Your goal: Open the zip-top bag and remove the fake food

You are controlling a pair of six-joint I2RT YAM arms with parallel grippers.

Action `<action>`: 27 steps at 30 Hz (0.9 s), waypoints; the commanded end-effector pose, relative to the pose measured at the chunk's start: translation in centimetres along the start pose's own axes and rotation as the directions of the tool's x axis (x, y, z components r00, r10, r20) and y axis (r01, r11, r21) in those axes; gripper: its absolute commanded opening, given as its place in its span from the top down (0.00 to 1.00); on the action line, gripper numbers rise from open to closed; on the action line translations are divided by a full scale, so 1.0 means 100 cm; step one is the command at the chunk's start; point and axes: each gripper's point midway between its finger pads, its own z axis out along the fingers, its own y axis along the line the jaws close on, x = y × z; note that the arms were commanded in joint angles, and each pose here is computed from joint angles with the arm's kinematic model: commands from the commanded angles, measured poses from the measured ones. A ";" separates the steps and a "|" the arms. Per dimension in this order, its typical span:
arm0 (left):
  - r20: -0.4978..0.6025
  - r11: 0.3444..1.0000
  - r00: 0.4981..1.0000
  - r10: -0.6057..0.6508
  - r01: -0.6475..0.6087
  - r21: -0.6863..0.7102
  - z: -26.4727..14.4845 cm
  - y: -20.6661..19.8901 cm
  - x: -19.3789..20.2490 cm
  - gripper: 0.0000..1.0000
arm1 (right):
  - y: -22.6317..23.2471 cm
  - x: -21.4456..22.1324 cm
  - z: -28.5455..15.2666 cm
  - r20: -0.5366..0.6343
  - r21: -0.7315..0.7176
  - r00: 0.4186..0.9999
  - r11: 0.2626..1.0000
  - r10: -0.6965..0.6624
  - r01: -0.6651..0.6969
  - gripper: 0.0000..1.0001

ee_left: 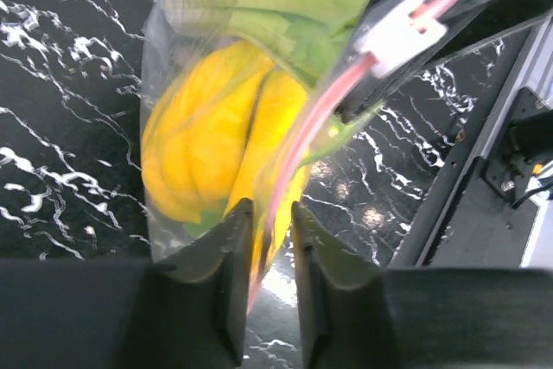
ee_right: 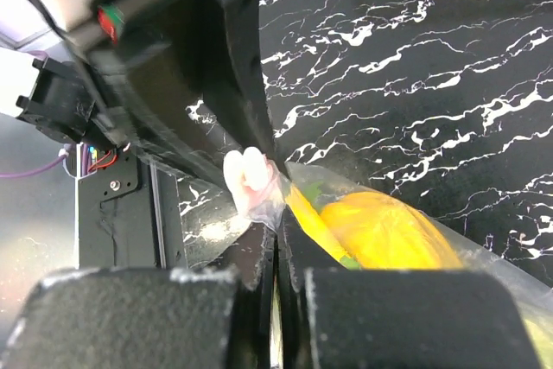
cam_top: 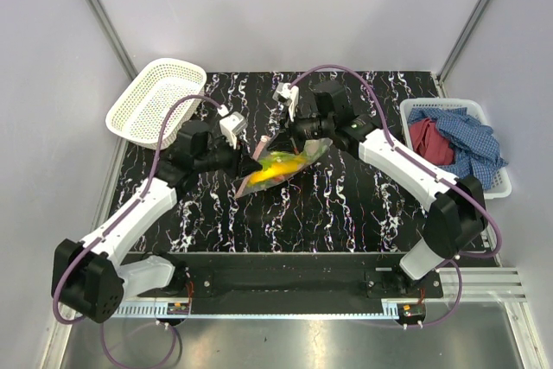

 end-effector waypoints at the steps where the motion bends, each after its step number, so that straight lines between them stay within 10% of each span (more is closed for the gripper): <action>1: 0.120 0.994 0.989 0.091 -0.097 0.043 -0.024 -0.025 -0.038 0.61 | 0.006 -0.025 -0.005 0.050 -0.005 0.997 0.998 -0.055 0.055 1.00; 27: 0.290 0.923 0.928 0.234 -0.306 0.235 -0.043 -0.074 -0.092 0.57 | 0.055 -0.013 -0.011 -0.008 -0.291 1.000 0.957 0.016 -0.017 1.00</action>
